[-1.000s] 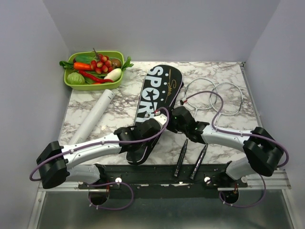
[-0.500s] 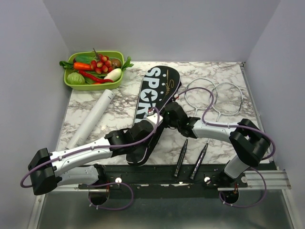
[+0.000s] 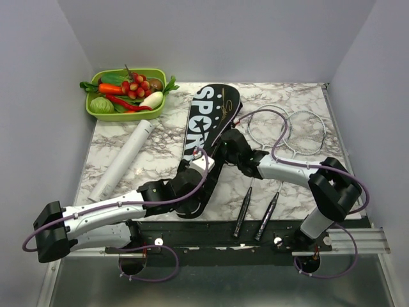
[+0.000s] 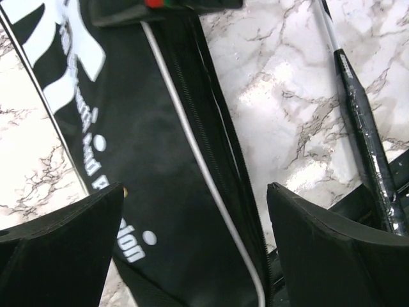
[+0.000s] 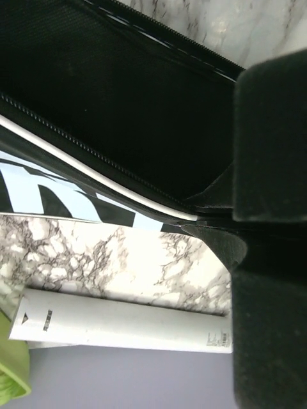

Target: Pack up the badminton gear

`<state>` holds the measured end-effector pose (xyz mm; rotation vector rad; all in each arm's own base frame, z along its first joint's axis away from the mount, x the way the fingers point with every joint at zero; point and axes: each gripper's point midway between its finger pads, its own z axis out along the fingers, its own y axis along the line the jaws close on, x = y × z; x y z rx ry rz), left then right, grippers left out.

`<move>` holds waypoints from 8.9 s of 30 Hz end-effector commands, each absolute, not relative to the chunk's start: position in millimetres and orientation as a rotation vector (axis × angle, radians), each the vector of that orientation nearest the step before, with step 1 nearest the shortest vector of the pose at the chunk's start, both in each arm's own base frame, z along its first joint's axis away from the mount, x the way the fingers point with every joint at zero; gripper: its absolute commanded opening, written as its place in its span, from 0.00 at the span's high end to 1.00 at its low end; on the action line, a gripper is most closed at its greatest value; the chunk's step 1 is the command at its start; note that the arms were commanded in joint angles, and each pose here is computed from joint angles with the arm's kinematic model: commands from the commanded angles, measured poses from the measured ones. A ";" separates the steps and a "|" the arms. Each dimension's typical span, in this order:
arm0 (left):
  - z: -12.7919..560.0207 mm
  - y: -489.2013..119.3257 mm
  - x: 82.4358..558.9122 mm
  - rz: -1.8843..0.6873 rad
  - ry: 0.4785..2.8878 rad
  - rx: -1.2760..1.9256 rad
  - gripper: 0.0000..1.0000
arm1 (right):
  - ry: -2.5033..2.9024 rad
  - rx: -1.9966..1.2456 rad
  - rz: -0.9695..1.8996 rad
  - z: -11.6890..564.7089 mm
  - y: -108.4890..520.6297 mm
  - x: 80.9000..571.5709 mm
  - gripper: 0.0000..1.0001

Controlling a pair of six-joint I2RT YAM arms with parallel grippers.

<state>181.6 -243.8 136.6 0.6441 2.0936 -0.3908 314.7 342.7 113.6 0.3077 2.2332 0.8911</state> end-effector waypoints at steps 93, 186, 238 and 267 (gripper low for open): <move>123.2 -184.4 272.7 -0.268 2.061 0.079 1.00 | 2.488 0.918 -0.203 33.4 -2.4 286.6 0.34; 162.8 -246.9 257.6 -0.572 2.091 0.186 1.00 | 2.629 -0.151 0.326 100.7 256.6 274.1 0.99; 108.8 -251.8 230.3 -0.608 2.171 0.176 1.00 | 2.645 -0.222 0.781 90.9 254.8 170.8 0.39; 98.7 -250.1 220.0 -0.623 2.184 0.172 1.00 | 2.672 -0.050 1.019 47.9 267.6 111.4 0.42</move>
